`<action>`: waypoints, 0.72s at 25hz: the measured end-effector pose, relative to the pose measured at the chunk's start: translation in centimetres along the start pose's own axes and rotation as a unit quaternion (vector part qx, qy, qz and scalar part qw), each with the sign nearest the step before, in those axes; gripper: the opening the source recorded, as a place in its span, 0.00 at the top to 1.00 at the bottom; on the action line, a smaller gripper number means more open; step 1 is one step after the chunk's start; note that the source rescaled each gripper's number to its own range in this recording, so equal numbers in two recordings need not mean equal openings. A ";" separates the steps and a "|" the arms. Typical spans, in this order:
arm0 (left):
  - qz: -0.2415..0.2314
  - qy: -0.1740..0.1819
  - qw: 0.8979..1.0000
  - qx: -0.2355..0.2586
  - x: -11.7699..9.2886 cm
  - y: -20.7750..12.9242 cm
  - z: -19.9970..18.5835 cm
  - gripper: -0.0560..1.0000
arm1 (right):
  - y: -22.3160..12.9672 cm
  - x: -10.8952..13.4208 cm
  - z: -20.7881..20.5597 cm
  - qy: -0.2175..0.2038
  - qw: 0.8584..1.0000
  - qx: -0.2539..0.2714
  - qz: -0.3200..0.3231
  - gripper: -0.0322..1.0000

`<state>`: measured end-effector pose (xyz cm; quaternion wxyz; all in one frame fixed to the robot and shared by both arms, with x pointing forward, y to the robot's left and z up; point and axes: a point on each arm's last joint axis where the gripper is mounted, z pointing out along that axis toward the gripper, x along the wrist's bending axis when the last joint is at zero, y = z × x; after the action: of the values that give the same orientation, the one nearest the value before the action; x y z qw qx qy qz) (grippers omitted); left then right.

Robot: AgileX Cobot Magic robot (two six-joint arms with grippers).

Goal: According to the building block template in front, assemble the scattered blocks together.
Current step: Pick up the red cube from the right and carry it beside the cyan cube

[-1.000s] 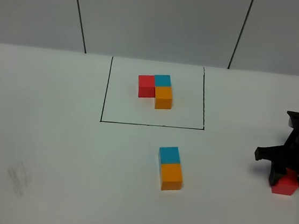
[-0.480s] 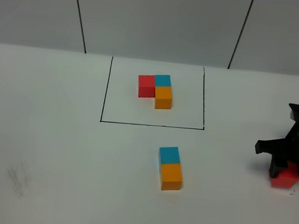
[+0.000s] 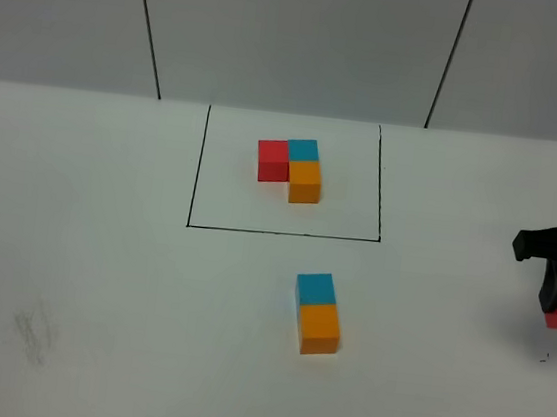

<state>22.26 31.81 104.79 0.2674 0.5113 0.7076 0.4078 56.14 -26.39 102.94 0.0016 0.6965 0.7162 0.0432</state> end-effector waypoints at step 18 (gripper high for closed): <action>0.000 0.000 1.000 0.000 0.0 0.0 0.0 0.15 | -1.2 16.3 -6.3 0.036 0.850 -0.119 -0.512 0.97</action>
<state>22.26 31.81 104.79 0.2674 0.5113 0.7076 0.4078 54.03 -10.50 110.04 0.0805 0.2238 0.9602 0.1467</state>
